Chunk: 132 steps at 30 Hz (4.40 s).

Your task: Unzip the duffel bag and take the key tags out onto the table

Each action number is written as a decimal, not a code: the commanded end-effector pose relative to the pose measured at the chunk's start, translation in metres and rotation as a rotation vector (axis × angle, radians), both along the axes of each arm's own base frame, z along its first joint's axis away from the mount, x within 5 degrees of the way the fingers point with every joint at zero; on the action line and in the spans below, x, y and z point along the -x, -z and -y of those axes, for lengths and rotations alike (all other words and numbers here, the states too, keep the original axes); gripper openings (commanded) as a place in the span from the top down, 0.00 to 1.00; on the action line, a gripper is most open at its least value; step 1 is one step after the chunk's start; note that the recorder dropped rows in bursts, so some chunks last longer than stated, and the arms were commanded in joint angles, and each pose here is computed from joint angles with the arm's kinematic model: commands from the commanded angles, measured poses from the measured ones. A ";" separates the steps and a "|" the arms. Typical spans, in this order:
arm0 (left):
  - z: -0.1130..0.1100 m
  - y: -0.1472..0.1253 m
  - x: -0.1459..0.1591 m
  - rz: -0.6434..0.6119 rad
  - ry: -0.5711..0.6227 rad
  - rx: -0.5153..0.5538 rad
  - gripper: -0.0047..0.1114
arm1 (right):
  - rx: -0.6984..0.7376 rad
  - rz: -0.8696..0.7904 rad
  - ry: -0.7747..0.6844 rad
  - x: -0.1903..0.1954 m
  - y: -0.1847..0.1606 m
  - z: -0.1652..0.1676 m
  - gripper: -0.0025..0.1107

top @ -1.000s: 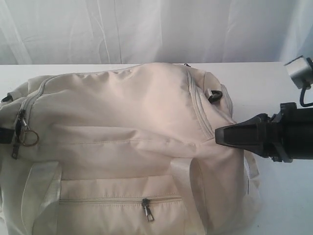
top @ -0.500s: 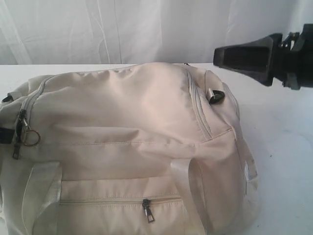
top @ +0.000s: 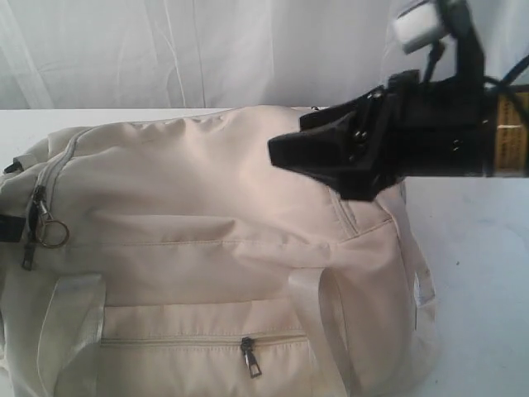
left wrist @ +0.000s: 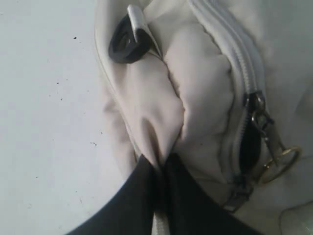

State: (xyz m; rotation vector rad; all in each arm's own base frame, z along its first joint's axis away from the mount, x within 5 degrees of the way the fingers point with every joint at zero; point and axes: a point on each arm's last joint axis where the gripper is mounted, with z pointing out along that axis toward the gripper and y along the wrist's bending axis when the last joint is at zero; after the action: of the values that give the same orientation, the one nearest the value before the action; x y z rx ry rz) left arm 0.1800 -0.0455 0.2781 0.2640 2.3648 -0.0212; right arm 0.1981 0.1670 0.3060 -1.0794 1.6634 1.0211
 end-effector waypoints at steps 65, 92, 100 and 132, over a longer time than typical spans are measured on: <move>0.000 -0.001 0.004 -0.036 -0.025 0.044 0.96 | 0.082 0.044 -0.258 -0.002 0.093 -0.229 0.72; -0.001 0.001 0.006 -0.066 -0.031 0.033 0.96 | 0.217 0.171 -0.152 -0.009 0.071 -0.214 0.98; 0.000 0.005 0.012 -0.150 -0.048 0.048 0.96 | 0.174 0.297 -0.035 -0.026 0.034 -0.222 0.98; -0.001 0.006 0.014 -0.169 -0.036 0.030 0.96 | 0.205 0.363 0.262 -0.153 0.062 -0.227 0.98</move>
State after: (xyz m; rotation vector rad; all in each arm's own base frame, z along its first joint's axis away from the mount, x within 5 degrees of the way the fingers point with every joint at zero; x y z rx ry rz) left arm 0.1737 -0.0469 0.2741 0.2327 2.4608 -0.0679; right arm 0.3272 0.4097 0.2408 -1.1630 1.5394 0.5527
